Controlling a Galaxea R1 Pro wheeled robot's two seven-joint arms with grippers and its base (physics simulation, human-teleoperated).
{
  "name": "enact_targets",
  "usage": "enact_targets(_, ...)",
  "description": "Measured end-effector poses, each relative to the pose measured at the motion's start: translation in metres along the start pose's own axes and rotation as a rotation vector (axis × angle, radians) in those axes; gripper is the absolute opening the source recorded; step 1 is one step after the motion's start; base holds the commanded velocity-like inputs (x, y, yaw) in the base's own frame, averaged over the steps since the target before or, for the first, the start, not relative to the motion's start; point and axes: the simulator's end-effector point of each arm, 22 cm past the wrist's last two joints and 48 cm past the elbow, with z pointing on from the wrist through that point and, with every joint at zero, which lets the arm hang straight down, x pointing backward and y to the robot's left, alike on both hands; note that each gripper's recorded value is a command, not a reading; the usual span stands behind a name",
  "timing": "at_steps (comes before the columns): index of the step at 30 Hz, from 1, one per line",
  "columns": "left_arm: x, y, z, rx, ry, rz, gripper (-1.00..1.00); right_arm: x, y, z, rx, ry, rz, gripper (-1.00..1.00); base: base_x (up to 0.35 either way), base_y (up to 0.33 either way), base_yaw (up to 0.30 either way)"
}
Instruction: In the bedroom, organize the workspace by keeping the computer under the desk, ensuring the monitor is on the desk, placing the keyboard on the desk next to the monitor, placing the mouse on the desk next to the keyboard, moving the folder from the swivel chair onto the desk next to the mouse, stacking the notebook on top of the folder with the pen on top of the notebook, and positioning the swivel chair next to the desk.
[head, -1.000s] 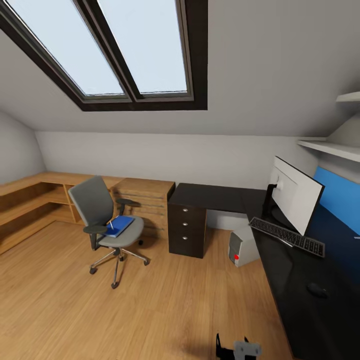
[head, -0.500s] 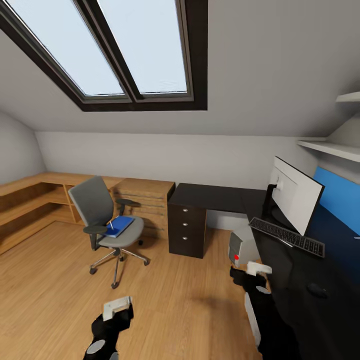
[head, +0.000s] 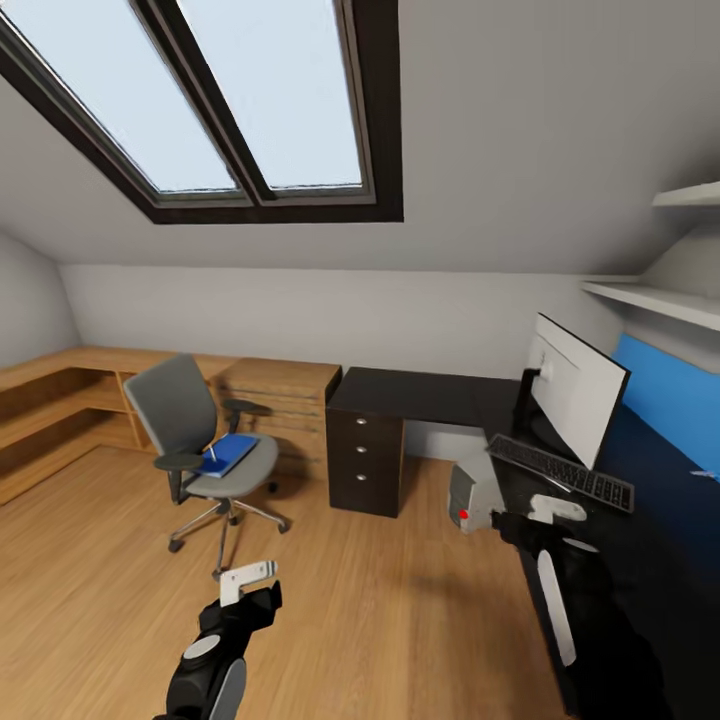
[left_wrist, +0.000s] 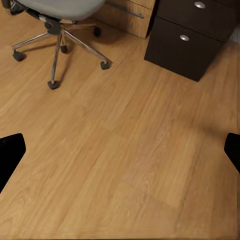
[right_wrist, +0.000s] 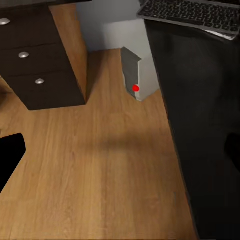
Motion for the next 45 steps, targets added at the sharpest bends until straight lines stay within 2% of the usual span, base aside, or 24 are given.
enact_targets(3,0.001,0.001,0.000,-0.002,0.001,0.003,1.00,-0.010,-0.029,0.001,0.041,-0.018,-0.025,1.00,0.000,-0.315,-0.201)
enact_targets(5,0.002,0.001,0.001,-0.002,0.005,0.004,1.00,-0.008,-0.045,0.004,0.062,-0.007,-0.039,1.00,0.000,-0.337,-0.233)
enact_targets(9,0.009,0.000,0.002,-0.005,0.018,0.009,1.00,0.000,-0.055,0.009,0.077,0.012,-0.047,1.00,0.000,-0.344,-0.235)
enact_targets(19,0.010,0.001,0.003,-0.006,0.022,0.012,1.00,-0.002,-0.057,0.010,0.080,-0.006,-0.049,1.00,0.000,-0.348,-0.192)
enact_targets(26,0.010,0.001,0.002,-0.006,0.022,0.012,1.00,-0.002,-0.054,0.010,0.072,-0.008,-0.051,1.00,0.111,-0.304,-0.047)
enact_targets(37,0.009,0.006,0.003,-0.014,0.019,0.007,1.00,-0.003,-0.047,0.013,0.059,-0.024,-0.059,1.00,0.155,-0.076,-0.001)
enact_targets(42,0.009,0.006,0.003,-0.014,0.020,0.008,1.00,0.008,-0.042,0.026,0.047,-0.055,-0.070,1.00,0.267,-0.100,0.000)
enact_targets(43,0.009,0.006,0.003,-0.014,0.020,0.007,1.00,0.025,-0.035,0.039,0.037,-0.030,-0.080,1.00,0.116,-0.054,0.000)
enact_targets(45,0.009,0.006,0.003,-0.014,0.020,0.008,1.00,0.030,-0.030,0.049,0.031,-0.011,-0.082,1.00,0.083,-0.039,0.000)
